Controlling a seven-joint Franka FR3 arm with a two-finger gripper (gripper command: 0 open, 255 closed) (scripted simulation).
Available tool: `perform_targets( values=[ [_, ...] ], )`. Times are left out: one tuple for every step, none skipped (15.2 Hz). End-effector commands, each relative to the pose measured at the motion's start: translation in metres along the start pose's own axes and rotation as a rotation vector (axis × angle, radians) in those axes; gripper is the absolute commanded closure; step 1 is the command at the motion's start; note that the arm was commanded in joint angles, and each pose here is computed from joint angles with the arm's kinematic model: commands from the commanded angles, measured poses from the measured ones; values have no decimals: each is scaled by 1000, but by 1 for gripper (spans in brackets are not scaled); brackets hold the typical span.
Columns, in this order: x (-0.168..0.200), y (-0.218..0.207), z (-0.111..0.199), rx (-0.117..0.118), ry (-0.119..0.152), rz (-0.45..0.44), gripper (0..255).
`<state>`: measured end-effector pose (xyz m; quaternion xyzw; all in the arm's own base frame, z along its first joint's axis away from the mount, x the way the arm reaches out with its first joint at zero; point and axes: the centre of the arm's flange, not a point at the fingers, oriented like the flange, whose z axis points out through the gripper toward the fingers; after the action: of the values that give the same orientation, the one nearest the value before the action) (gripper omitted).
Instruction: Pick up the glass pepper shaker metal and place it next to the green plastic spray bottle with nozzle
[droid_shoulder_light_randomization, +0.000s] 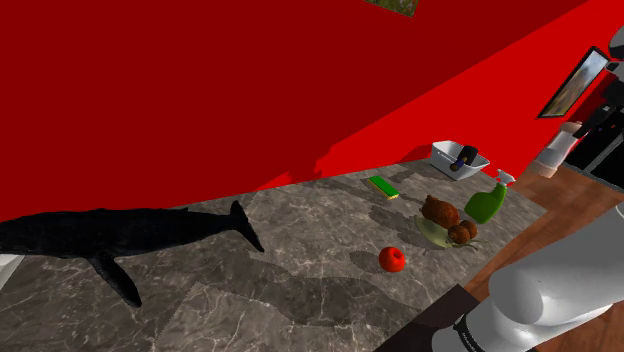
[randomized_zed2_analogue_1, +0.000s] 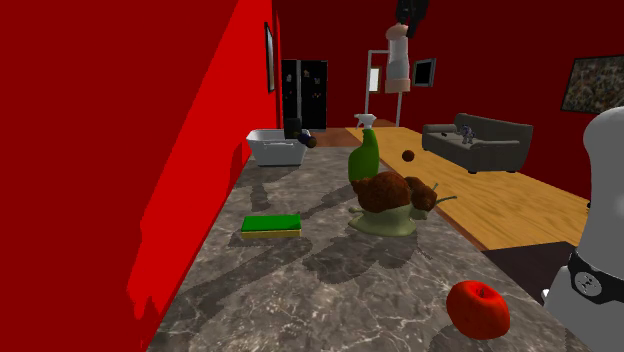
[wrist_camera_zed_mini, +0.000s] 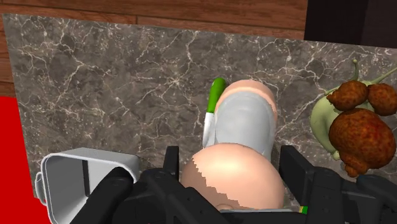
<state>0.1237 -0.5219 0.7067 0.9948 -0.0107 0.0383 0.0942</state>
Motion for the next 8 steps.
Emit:
perform_targets(
  values=[
    [-5, 2, 8, -1, 0, -2, 255],
    [-5, 1, 13, -1, 0, -2, 255],
    [-5, 0, 18, -1, 0, -2, 255],
    [-6, -1, 23, -1, 0, -2, 255],
    [-6, -2, 28, -1, 0, -2, 255],
    [-7, -3, 34, -1, 0, -2, 255],
    [-7, -4, 39, -1, 0, -2, 255],
    [-7, -5, 44, -1, 0, -2, 255]
  ],
)
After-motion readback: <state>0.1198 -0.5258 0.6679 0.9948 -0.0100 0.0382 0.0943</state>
